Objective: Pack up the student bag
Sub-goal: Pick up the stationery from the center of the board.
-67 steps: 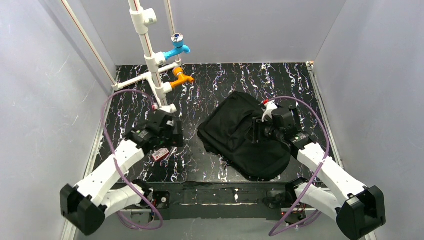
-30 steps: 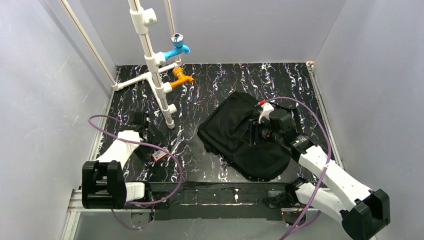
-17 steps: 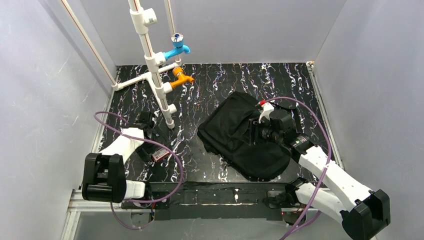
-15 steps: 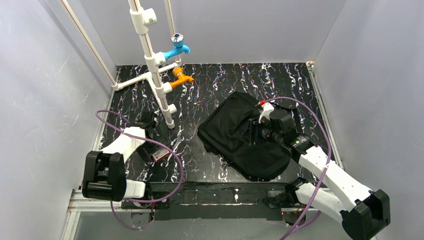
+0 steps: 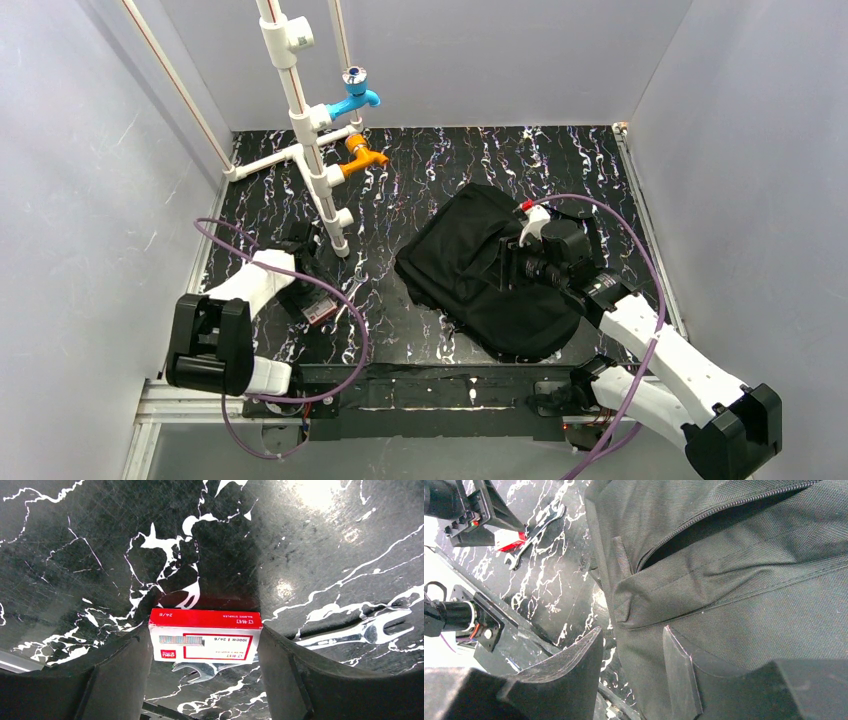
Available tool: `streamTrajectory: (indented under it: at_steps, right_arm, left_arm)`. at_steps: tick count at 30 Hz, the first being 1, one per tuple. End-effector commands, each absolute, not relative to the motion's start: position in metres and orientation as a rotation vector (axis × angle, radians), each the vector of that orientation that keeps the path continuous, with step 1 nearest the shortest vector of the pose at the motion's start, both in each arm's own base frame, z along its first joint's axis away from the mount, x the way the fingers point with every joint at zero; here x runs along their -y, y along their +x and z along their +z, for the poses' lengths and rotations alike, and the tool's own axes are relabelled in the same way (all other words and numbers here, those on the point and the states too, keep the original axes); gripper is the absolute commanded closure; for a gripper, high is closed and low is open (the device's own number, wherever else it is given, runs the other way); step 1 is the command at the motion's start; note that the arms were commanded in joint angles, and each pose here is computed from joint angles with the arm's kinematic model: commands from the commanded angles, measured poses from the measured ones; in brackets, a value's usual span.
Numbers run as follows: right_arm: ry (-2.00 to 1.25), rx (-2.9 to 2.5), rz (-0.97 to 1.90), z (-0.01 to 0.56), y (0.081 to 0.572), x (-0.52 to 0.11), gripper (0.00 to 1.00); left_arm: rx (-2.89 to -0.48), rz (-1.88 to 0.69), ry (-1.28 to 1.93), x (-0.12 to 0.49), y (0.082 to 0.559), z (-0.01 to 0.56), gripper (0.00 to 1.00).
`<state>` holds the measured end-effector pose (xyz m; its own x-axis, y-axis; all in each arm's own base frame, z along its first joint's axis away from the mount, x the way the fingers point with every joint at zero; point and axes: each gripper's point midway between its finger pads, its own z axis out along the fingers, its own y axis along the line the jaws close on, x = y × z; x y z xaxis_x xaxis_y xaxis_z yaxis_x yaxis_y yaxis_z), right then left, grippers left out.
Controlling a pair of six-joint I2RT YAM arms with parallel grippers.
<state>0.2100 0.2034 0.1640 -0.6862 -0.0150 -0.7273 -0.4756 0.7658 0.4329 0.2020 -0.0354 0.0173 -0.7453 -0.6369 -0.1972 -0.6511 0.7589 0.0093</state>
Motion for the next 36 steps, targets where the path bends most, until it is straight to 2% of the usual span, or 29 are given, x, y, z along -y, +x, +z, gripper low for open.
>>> streamTrajectory:
  at_steps: [1,7,10,15,19,24,30,36]
  right_arm:
    - [-0.366,-2.158,0.788,0.185,0.216,-0.203,0.45]
    - [-0.342,-2.147,0.769,0.204,0.218,-0.2,0.44]
    - [-0.27,-2.131,0.842,0.218,0.217,-0.207,0.44]
    - [-0.216,-1.965,1.147,0.254,0.208,-0.252,0.42]
    - [-0.241,-1.861,1.277,0.279,0.195,-0.293,0.35]
    - [-0.235,-1.897,1.198,0.265,0.191,-0.328,0.33]
    - [-0.102,-1.887,1.03,0.25,0.208,-0.319,0.33]
    - [-0.051,-1.895,0.928,0.243,0.219,-0.31,0.36]
  left_arm:
    - [-2.737,0.086,-1.037,0.037,0.201,0.032,0.34]
    - [-2.658,-0.088,-1.024,0.05,0.208,0.081,0.38]
    - [-2.578,-0.374,-1.051,0.079,0.215,0.121,0.38]
    - [-2.447,-0.872,-1.118,0.144,0.233,0.178,0.36]
    - [-2.418,-1.085,-1.098,0.197,0.241,0.205,0.36]
    - [-2.409,-1.168,-1.069,0.248,0.248,0.215,0.37]
    - [-2.384,-1.228,-1.138,0.271,0.248,0.209,0.37]
    - [-2.405,-1.261,-1.16,0.287,0.245,0.205,0.36]
